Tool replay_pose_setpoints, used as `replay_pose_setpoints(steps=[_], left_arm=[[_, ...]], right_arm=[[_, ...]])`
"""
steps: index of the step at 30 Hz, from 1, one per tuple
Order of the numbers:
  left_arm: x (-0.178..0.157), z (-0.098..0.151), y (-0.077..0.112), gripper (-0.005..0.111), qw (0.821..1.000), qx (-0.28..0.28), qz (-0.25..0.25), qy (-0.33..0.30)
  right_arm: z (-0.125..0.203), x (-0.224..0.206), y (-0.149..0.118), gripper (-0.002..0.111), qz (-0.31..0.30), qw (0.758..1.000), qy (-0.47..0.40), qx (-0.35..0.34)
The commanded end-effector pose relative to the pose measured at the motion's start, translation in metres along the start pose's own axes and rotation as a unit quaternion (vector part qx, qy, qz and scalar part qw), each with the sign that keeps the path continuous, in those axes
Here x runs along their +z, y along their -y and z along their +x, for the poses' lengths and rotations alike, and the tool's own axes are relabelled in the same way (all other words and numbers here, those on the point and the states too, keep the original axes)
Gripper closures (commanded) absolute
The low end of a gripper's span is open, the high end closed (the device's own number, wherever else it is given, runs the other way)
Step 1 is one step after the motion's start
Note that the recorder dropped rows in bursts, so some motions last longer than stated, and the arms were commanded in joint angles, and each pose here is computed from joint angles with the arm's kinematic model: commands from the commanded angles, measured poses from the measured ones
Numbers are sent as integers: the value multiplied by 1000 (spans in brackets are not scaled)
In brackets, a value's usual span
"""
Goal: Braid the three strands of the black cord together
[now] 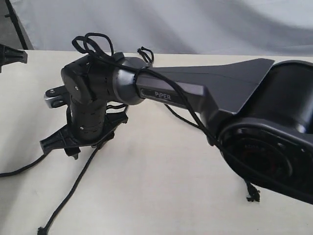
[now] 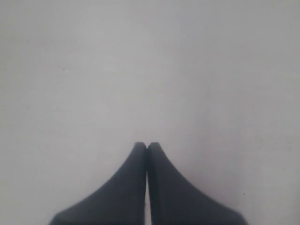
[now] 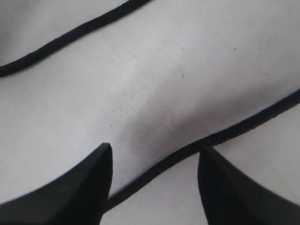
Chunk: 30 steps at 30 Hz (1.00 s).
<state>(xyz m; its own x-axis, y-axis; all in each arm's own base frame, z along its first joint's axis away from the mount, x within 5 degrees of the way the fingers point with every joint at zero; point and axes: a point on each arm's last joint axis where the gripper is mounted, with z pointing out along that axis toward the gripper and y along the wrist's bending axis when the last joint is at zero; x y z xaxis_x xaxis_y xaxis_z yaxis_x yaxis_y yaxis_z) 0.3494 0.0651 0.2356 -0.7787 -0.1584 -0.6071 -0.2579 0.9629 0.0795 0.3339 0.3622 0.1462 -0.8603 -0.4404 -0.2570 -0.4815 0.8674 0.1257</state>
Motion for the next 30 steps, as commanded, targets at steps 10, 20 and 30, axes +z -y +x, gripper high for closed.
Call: replay_pose_setpoints(steps=[10,20,30], left_arm=[[-3,0,0,107,1000,-9,4,4],[-3,0,0,107,1000,-14,8,4],[-2,1,1,107,1000,-16,9,3]], right_arm=[[5,24,10,71,16,998,-44,46],[-8,-88,58,109,170,985,-7,-40],[-20,-138,201,109,282,957,23,66]])
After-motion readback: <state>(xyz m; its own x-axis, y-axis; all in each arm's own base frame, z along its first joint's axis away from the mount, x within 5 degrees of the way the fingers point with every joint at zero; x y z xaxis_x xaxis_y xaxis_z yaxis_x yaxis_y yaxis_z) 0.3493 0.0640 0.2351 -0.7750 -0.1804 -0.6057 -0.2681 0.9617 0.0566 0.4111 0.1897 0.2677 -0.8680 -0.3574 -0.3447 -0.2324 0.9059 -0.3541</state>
